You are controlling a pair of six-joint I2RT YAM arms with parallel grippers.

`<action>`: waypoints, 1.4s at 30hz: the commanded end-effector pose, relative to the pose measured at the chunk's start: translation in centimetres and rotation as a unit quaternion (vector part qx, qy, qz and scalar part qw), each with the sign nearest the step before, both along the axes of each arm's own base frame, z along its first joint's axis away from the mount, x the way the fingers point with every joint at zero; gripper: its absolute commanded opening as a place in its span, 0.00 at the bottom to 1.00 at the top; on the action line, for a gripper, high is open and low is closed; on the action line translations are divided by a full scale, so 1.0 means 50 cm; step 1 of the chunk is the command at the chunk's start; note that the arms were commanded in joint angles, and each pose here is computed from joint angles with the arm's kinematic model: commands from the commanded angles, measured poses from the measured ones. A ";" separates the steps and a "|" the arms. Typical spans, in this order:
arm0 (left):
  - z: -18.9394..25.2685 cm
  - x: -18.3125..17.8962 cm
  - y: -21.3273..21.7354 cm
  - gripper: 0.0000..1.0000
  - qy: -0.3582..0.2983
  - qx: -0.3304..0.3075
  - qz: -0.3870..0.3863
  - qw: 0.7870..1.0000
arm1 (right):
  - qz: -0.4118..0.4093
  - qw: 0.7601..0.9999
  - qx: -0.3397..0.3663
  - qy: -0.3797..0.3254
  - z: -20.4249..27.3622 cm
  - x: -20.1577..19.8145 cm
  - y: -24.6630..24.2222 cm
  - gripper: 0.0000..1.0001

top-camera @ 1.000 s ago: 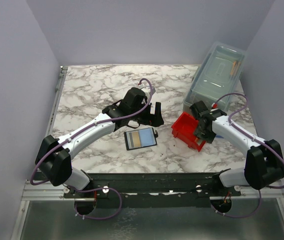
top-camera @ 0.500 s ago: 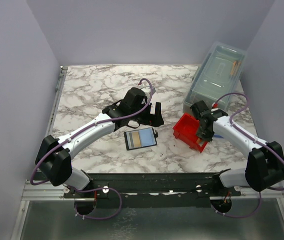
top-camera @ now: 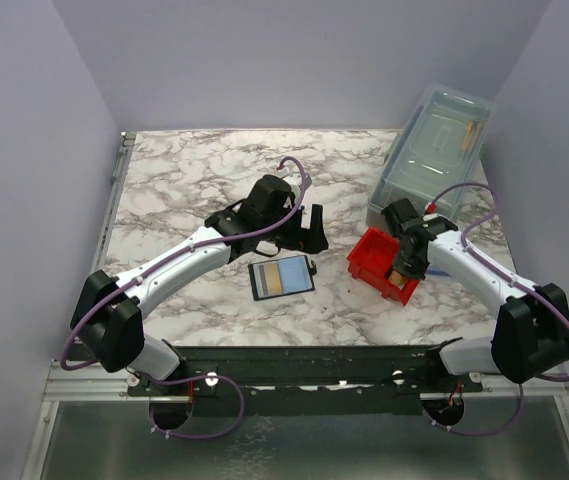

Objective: Put the credit cards into the card holder
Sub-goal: Pick up the credit card from the storage box.

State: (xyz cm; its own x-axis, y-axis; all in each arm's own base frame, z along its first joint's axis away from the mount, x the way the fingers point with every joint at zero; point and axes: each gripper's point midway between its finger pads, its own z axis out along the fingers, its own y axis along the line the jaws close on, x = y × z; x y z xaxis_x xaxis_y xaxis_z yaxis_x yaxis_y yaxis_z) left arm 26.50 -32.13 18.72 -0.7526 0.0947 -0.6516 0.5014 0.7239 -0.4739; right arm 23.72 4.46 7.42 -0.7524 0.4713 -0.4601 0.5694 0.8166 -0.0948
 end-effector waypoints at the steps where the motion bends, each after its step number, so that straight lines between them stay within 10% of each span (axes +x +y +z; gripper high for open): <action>1: 0.006 -0.001 0.001 0.94 -0.012 -0.002 -0.004 1.000 | -0.009 1.000 -0.003 0.007 0.000 -0.010 -0.009 0.00; 42: 0.000 -0.006 -0.006 0.94 -0.003 -0.006 -0.011 1.000 | -0.035 0.999 0.028 0.019 -0.006 -0.072 -0.008 0.16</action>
